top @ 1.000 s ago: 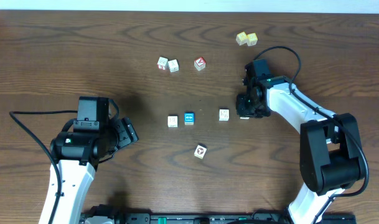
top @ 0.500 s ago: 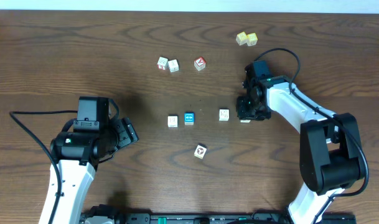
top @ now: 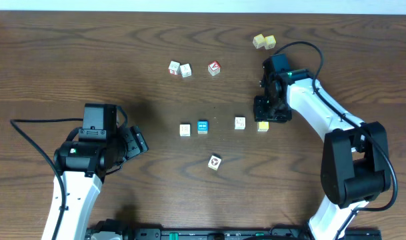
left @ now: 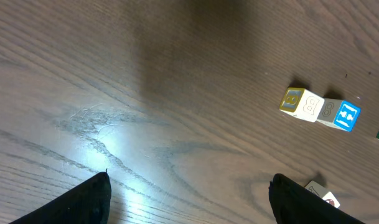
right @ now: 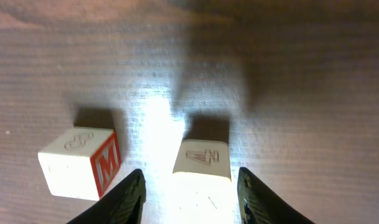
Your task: Lift 5 blocks
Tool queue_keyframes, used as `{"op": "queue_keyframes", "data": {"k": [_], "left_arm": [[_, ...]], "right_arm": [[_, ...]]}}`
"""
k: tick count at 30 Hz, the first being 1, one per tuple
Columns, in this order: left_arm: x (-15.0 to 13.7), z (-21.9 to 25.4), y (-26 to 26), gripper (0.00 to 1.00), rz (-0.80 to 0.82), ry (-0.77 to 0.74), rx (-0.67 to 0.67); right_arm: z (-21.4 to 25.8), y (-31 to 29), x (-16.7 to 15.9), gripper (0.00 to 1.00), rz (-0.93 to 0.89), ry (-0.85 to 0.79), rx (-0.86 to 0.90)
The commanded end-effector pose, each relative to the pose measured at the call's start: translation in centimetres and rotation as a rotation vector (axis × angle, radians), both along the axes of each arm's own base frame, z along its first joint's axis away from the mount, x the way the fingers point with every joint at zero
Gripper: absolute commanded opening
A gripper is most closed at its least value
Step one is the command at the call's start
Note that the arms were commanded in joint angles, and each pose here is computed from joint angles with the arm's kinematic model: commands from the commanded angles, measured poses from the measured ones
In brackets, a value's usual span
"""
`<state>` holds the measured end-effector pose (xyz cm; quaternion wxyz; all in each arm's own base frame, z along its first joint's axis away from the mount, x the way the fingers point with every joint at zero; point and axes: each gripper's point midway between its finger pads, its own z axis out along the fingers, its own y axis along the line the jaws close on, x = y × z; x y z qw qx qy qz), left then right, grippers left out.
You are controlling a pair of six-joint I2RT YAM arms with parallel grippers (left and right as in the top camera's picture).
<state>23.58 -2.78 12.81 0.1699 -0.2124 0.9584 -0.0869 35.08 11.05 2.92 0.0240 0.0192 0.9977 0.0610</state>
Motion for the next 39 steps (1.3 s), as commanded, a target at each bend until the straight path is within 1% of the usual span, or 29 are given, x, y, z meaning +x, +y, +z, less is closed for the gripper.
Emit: {"op": "queue_keyframes", "data": {"k": [1,6,10,13,15,19,22,32,39], "left_arm": [[0.3,0.5,0.2,0.81,0.015,-0.010,0.001],[0.3,0.5,0.2,0.81,0.015,-0.011,0.001],[0.3,0.5,0.2,0.81,0.015,-0.011,0.001],[0.2,0.4,0.2,0.81,0.015,-0.008,0.001],[0.2,0.4,0.2,0.81,0.015,-0.007,0.001],[0.3,0.5,0.2,0.81,0.015,-0.011,0.001],[0.3,0.4,0.2,0.81,0.015,-0.010,0.001],[0.3,0.4,0.2,0.81,0.015,-0.010,0.001],[0.3,0.4,0.2,0.82,0.015,-0.010,0.001]], "right_arm": [[0.0,-0.2,-0.3,0.46,0.020,0.026,-0.003],[-1.4,-0.7,-1.8,0.47,0.054,0.063,-0.021],[-2.2,-0.8,-2.1,0.47,0.053,0.064,-0.021],[-2.7,-0.9,-2.4,0.45,0.053,0.064,-0.021],[-2.7,-0.8,-2.2,0.42,0.054,0.057,-0.019],[-2.7,-0.6,-1.6,0.30,0.034,0.033,-0.009],[-2.6,-0.4,-1.3,0.26,0.024,0.024,0.001],[-2.5,0.6,-0.9,0.25,0.016,0.011,0.057],[-2.5,0.5,-1.2,0.25,0.014,0.024,0.054]]}}
